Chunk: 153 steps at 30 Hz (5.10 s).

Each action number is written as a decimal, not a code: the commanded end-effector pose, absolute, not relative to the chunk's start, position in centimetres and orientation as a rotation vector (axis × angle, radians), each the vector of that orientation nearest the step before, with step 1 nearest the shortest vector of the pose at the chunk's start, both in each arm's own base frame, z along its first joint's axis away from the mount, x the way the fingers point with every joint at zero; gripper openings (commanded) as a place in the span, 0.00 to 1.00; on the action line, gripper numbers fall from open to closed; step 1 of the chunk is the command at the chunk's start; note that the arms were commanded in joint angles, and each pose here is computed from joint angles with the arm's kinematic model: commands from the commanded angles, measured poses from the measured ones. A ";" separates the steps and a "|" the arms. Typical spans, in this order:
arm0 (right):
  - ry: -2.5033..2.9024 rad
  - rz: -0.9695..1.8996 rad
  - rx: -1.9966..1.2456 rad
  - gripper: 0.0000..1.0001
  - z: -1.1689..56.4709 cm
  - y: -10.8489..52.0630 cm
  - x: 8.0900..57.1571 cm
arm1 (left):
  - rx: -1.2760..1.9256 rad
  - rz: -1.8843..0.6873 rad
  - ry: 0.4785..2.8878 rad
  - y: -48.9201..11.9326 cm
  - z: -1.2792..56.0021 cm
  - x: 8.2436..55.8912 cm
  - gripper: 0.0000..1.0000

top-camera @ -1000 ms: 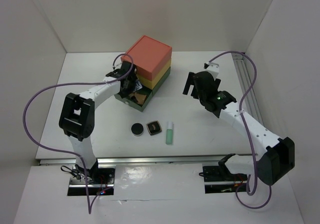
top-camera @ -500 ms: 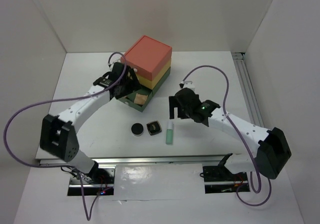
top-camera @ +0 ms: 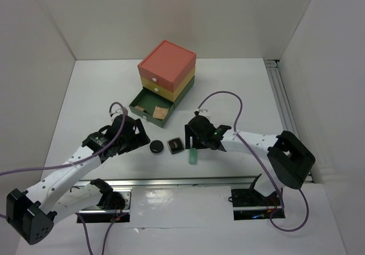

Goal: Organize the makeup

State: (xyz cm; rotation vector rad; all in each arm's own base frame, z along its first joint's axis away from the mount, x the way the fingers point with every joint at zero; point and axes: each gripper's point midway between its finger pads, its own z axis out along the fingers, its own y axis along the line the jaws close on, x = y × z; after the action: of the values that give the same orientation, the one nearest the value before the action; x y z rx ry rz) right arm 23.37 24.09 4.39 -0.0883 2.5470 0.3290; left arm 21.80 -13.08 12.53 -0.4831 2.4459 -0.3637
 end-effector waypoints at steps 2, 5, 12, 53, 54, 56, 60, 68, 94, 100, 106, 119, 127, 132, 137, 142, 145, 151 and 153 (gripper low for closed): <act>2.512 0.420 -0.030 0.82 4.0 26.2 24.3 | -0.550 -0.384 2.432 -12.5 12.8 20.5 1.00; 2.541 0.328 -0.021 0.75 2.8 25.1 23.9 | -0.582 -0.367 2.413 -11.9 13.3 20.3 1.00; 2.557 0.273 -0.003 0.46 1.9 24.9 23.5 | -0.585 -0.354 2.409 -11.6 13.6 20.1 1.00; 1.792 0.086 -0.908 0.63 13.2 45.7 43.6 | -0.494 -0.343 2.540 -12.3 11.5 18.7 1.00; 1.789 0.092 -0.921 0.77 13.6 46.0 42.9 | -0.472 -0.360 2.552 -12.6 11.7 18.7 1.00; 1.765 0.115 -0.907 0.81 16.2 46.0 42.6 | -0.435 -0.379 2.549 -13.1 11.8 19.1 1.00; 1.732 0.164 -0.835 0.86 21.8 45.8 41.2 | -0.420 -0.397 2.543 -13.5 11.5 19.4 1.00; 1.729 0.289 -0.619 1.00 31.0 39.9 36.9 | -0.351 -0.432 2.531 -15.3 10.2 21.4 1.00; 2.060 0.212 -0.255 1.00 22.2 21.7 34.4 | -0.052 -0.108 2.740 -19.0 1.9 24.9 0.93; 2.051 0.211 -0.220 1.00 22.7 20.6 34.3 | -0.103 -0.108 2.702 -19.2 4.1 25.3 0.27; 2.043 0.207 -0.192 1.00 23.2 19.4 33.6 | -0.137 -0.109 2.583 -18.4 9.3 26.4 0.27; 2.117 0.136 -0.145 1.00 20.8 16.8 31.6 | -0.290 -0.057 2.413 -16.4 14.0 38.6 0.32; 2.176 0.135 -0.161 1.00 19.1 16.4 30.6 | -0.321 -0.031 2.457 -16.1 11.3 42.6 0.56; 2.214 0.231 -0.307 1.00 17.4 17.3 28.3 | -0.311 -0.044 2.441 -16.4 11.9 43.1 0.90; 2.206 0.325 -0.479 1.00 16.3 19.7 26.0 | -0.309 -0.069 2.414 -15.8 13.5 42.5 1.00; 2.193 0.354 -0.673 1.00 14.9 23.3 23.2 | -0.317 -0.093 2.407 -15.1 14.4 40.4 1.00; 2.198 0.392 -0.735 1.00 13.5 25.7 22.6 | -0.369 -0.077 2.392 -13.4 15.3 37.6 1.00; 2.290 0.405 -0.716 1.00 9.2 29.8 22.3 | -0.533 -0.129 2.362 -10.3 15.7 30.1 1.00; 2.305 0.420 -0.725 1.00 7.8 30.9 22.1 | -0.596 -0.126 2.381 -9.4 14.1 27.6 1.00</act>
State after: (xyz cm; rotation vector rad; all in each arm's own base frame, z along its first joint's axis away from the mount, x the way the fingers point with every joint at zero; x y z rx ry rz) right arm 21.06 27.90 7.10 -0.7923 2.3554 0.3350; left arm 30.69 -10.91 16.06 -0.4777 2.3524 -0.1455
